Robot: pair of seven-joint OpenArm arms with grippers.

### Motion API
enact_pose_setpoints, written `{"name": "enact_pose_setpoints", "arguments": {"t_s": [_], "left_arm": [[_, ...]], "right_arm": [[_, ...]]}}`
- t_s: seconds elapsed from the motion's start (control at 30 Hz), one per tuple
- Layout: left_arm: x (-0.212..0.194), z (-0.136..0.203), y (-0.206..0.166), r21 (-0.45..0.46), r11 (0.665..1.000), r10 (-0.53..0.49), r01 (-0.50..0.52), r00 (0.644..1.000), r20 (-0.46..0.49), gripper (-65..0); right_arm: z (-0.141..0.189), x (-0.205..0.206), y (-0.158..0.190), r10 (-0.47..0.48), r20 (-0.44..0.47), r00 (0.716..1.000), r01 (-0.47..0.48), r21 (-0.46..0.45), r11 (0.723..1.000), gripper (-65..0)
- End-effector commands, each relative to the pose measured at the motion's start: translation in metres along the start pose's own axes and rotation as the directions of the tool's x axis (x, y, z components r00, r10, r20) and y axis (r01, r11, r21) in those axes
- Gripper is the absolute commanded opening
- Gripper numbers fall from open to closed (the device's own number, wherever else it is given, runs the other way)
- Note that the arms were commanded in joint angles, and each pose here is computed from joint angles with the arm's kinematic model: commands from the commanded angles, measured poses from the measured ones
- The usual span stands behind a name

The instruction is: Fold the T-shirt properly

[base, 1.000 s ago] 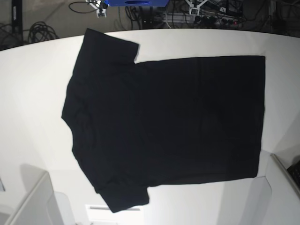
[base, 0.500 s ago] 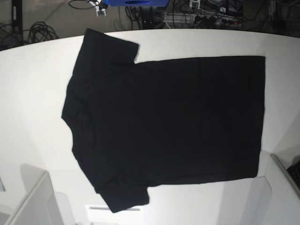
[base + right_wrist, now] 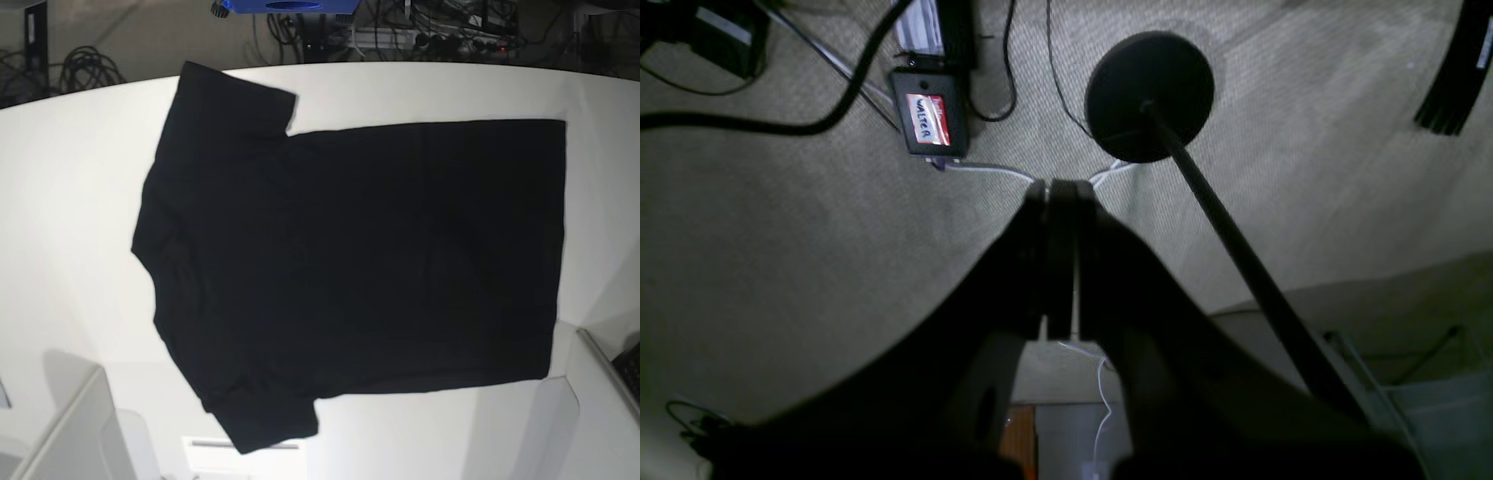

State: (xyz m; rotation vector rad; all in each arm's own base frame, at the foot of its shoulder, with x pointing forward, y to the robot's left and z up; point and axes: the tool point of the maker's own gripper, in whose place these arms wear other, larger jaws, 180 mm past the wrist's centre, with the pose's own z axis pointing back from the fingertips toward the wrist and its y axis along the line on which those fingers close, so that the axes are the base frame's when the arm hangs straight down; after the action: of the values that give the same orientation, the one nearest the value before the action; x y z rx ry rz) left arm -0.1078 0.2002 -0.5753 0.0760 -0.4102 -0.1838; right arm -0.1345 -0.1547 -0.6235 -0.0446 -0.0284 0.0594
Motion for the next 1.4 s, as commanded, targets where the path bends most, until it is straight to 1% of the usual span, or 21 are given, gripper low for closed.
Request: {"name": "enact_pose_setpoints", "arguments": {"t_s": [0.0, 0.07, 0.13, 0.2, 0.23, 0.33, 0.47, 0.5, 0.67, 0.8, 0.87, 0.93, 0.97, 1.03, 1.1, 1.13, 1.2, 1.27, 1.37], "left_arm": [[-0.005, 0.013, 0.007, 0.006, 1.0, -0.017, 0.017, 1.0, 0.021, -65.0], [-0.004, 0.026, 0.009, 0.004, 1.0, -0.026, 0.026, 0.997, 0.066, -65.0], [-0.002, 0.038, 0.011, 0.006, 0.999, -0.033, 0.032, 0.994, 0.108, -65.0], [-0.003, 0.049, 0.014, 0.002, 0.999, -0.047, 0.047, 0.99, 0.13, -65.0], [-0.003, 0.053, 0.015, 0.0, 0.999, -0.053, 0.054, 0.989, 0.136, -65.0], [0.003, 0.065, 0.021, -0.003, 0.997, -0.075, 0.077, 0.984, 0.163, -65.0], [0.02, 0.08, 0.022, -0.012, 0.995, -0.089, 0.095, 0.968, 0.233, -65.0], [0.027, 0.083, 0.026, -0.001, 0.996, -0.091, 0.095, 0.963, 0.253, -65.0], [0.053, 0.102, 0.06, 0.122, 0.991, -0.092, 0.054, 0.939, 0.332, -65.0], [0.08, 0.117, 0.087, 0.2, 0.978, -0.129, 0.052, 0.91, 0.394, -65.0], [0.101, 0.123, 0.101, 0.241, 0.97, -0.14, 0.034, 0.887, 0.439, -65.0], [0.12, 0.131, 0.115, 0.27, 0.962, -0.111, -0.03, 0.864, 0.492, -65.0], [0.13, 0.137, 0.121, 0.279, 0.958, -0.098, -0.061, 0.848, 0.521, -65.0], [0.151, 0.152, 0.13, 0.285, 0.951, -0.069, -0.123, 0.811, 0.581, -65.0], [0.168, 0.168, 0.137, 0.29, 0.943, -0.058, -0.162, 0.779, 0.624, -65.0], [0.176, 0.174, 0.141, 0.293, 0.94, -0.059, -0.175, 0.763, 0.644, -65.0], [0.19, 0.183, 0.147, 0.299, 0.934, -0.062, -0.196, 0.735, 0.675, -65.0], [0.196, 0.185, 0.151, 0.3, 0.929, -0.057, -0.215, 0.718, 0.693, -65.0], [0.203, 0.185, 0.159, 0.291, 0.92, -0.028, -0.264, 0.693, 0.721, -65.0]], "right_arm": [[0.007, -0.017, 0.0, -0.002, -0.02, 1.0, 0.001, -0.001, 1.0, -65.0], [0.014, -0.023, -0.007, -0.024, -0.009, 1.0, 0.023, -0.019, 1.0, -65.0], [0.022, -0.022, -0.018, -0.067, 0.017, 0.998, 0.068, -0.052, 0.996, -65.0], [0.03, -0.019, -0.031, -0.094, 0.038, 0.995, 0.097, -0.083, 0.992, -65.0], [0.034, -0.019, -0.037, -0.106, 0.034, 0.994, 0.109, -0.097, 0.989, -65.0], [0.05, -0.008, -0.054, -0.122, 0.059, 0.991, 0.128, -0.132, 0.983, -65.0], [0.076, 0.019, -0.062, -0.13, 0.142, 0.981, 0.152, -0.153, 0.976, -65.0], [0.082, 0.024, -0.064, -0.137, 0.155, 0.978, 0.161, -0.16, 0.974, -65.0], [0.114, 0.056, -0.073, -0.166, 0.24, 0.957, 0.212, -0.183, 0.96, -65.0], [0.134, 0.088, -0.088, -0.16, 0.317, 0.935, 0.233, -0.208, 0.95, -65.0], [0.144, 0.107, -0.095, -0.155, 0.36, 0.92, 0.245, -0.218, 0.945, -65.0], [0.153, 0.13, -0.097, -0.149, 0.4, 0.904, 0.251, -0.215, 0.944, -65.0], [0.158, 0.139, -0.098, -0.147, 0.415, 0.898, 0.253, -0.214, 0.944, -65.0], [0.173, 0.163, -0.1, -0.139, 0.465, 0.874, 0.261, -0.21, 0.942, -65.0], [0.19, 0.183, -0.094, -0.151, 0.521, 0.84, 0.287, -0.191, 0.939, -65.0], [0.202, 0.197, -0.094, -0.149, 0.562, 0.813, 0.298, -0.183, 0.937, -65.0], [0.218, 0.215, -0.09, -0.146, 0.613, 0.777, 0.307, -0.166, 0.937, -65.0], [0.223, 0.231, -0.084, -0.151, 0.646, 0.748, 0.309, -0.137, 0.941, -65.0], [0.224, 0.246, -0.078, -0.197, 0.674, 0.712, 0.327, -0.07, 0.943, -65.0]]}}
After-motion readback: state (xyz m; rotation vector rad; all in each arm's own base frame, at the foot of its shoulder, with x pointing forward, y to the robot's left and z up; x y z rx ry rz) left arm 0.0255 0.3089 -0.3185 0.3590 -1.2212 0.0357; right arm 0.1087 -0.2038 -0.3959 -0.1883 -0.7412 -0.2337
